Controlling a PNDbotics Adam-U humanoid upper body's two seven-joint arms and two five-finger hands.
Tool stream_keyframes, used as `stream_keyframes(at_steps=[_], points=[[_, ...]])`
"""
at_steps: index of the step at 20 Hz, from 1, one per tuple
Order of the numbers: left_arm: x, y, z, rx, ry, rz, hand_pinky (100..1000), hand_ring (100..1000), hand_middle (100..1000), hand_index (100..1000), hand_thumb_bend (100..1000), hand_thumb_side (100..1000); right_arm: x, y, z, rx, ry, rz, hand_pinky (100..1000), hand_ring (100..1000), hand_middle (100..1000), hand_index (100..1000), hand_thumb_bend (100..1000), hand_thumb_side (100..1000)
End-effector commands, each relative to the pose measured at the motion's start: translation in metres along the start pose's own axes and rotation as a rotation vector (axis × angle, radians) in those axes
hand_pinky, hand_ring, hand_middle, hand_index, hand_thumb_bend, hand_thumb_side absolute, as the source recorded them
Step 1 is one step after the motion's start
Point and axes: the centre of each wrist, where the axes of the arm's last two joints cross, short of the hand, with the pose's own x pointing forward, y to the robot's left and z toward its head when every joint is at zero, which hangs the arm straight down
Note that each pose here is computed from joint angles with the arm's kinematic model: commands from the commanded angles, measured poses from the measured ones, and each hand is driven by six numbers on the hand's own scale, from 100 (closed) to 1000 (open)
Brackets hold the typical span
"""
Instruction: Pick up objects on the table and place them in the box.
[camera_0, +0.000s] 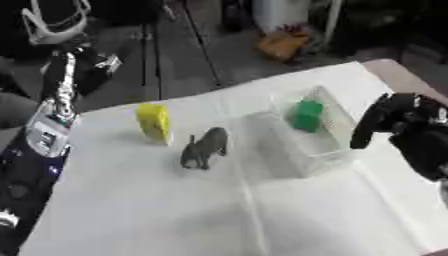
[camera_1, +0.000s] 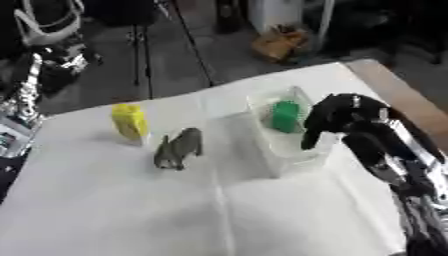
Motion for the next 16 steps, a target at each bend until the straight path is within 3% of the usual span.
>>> stream_keyframes(at_steps=[1,16], points=[[0.0073,0.0141,-0.0053,0.042,-0.033,0.018,467,538,618,762,831,816,0.0053,-0.0034,-0.0023,0.008,-0.016,0.019,514,524,622,797,327,605],[0.0062,0.014,-0.005,0.032,-0.034,0.035,471,540,616,762,862,779,0.0053,-0.0035,-0.0025,0.009,-0.019,0.019,516,523,623,797,326,605]])
